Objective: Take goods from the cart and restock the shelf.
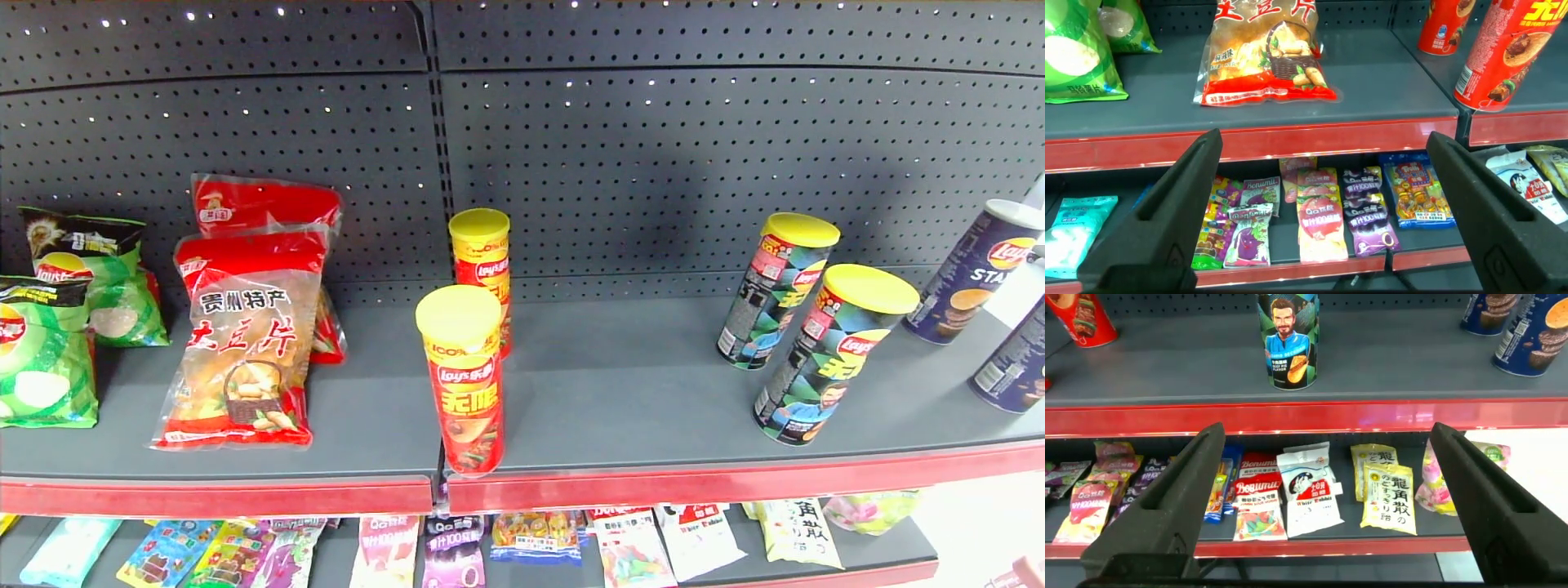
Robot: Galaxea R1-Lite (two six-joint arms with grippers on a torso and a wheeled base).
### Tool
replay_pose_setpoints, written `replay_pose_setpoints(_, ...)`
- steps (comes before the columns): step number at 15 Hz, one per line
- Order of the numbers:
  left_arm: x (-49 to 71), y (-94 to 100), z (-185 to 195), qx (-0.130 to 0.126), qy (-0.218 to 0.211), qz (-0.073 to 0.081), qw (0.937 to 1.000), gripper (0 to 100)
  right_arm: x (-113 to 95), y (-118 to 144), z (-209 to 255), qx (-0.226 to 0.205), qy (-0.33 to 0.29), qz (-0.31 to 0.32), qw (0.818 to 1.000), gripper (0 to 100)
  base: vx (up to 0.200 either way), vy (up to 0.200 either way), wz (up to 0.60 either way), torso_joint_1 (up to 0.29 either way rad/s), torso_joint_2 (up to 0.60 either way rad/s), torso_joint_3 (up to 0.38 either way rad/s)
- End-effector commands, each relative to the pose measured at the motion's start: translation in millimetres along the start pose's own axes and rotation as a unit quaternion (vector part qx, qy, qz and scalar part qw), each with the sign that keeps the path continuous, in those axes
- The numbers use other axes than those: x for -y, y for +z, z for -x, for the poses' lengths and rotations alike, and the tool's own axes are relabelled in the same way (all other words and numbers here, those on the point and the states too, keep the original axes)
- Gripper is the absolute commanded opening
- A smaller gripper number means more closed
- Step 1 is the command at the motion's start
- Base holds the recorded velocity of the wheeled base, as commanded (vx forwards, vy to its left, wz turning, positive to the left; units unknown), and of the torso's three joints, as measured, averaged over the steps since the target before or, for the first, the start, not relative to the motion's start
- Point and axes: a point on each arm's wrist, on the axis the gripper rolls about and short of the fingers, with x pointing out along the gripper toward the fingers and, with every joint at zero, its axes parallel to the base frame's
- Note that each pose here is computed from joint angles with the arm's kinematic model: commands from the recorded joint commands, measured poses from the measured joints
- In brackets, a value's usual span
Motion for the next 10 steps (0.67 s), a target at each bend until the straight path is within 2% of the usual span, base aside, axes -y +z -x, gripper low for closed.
replay_pose_setpoints(1, 0.0, 0.0, 0.0, 0.0, 0.0, 0.0, 1.0, 100, 0.0, -0.2, -0.2, -0.001, 0.001, 0.0, 1.0, 100, 0.0, 0.0, 0.0, 0.0, 0.0, 0.0)
replay_pose_setpoints(10, 0.0, 0.0, 0.0, 0.0, 0.0, 0.0, 1.0, 100, 0.4, -0.2, -0.2, -0.001, -0.008, 0.0, 1.0, 100, 0.0, 0.0, 0.0, 0.0, 0.0, 0.0)
